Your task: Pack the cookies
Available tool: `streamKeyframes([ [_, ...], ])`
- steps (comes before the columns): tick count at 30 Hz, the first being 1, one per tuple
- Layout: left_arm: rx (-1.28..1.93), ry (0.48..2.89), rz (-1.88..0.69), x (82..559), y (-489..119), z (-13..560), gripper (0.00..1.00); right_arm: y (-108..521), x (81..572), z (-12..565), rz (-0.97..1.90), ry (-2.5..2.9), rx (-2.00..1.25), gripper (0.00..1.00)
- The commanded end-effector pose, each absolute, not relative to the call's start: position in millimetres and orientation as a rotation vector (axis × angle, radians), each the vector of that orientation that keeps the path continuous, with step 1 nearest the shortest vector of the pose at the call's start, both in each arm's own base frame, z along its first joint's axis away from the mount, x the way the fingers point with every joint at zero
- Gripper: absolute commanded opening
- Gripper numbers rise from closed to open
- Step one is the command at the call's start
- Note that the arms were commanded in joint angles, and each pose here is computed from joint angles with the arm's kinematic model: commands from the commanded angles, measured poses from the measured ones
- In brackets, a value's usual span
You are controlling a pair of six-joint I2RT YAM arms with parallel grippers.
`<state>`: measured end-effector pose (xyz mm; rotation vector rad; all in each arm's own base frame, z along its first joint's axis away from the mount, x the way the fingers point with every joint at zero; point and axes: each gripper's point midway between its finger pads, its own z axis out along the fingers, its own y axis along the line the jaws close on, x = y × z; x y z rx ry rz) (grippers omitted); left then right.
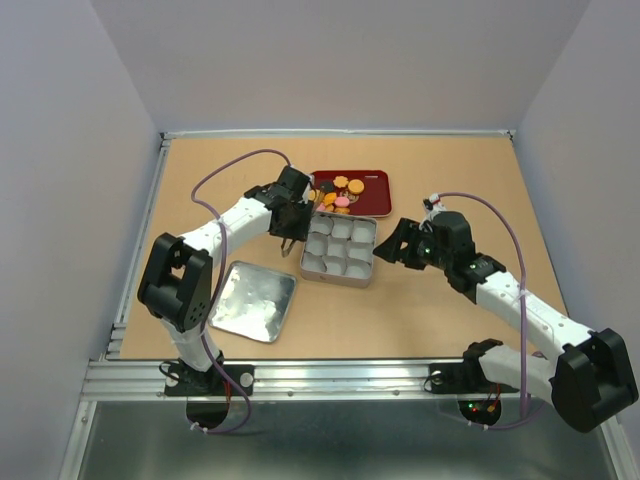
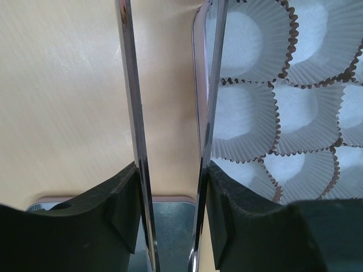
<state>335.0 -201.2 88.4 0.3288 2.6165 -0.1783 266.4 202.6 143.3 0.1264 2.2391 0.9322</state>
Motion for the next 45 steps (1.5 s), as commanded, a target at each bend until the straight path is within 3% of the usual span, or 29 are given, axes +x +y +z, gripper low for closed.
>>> streamKeyframes([
  [1, 0.309, 2.578, -0.193, 342.1, -204.3, 98.3, 0.52, 201.8, 265.1, 139.6, 0.936, 2.231, 0.104, 0.73],
  [10, 0.309, 2.544, -0.193, 348.1, -205.4, 118.9, 0.42, 203.3, 266.2, 137.5, 0.937, 2.242, 0.1, 0.73],
  [17, 0.306, 2.445, -0.207, 355.4, -204.8, 176.5, 0.42, 205.0, 270.1, 143.3, 0.942, 2.227, 0.096, 0.73],
  [23, 0.326, 2.379, -0.296, 334.9, -205.1, 211.8, 0.42, 205.5, 271.5, 146.4, 0.945, 2.218, 0.098, 0.73],
  [35, 0.345, 2.427, -0.493, 251.6, -218.8, 198.1, 0.41, 203.7, 264.2, 143.2, 0.961, 2.218, 0.115, 0.72],
  [45, 0.277, 2.534, -0.523, 197.0, -199.3, 152.3, 0.41, 201.1, 257.0, 137.3, 0.97, 2.229, 0.143, 0.72],
])
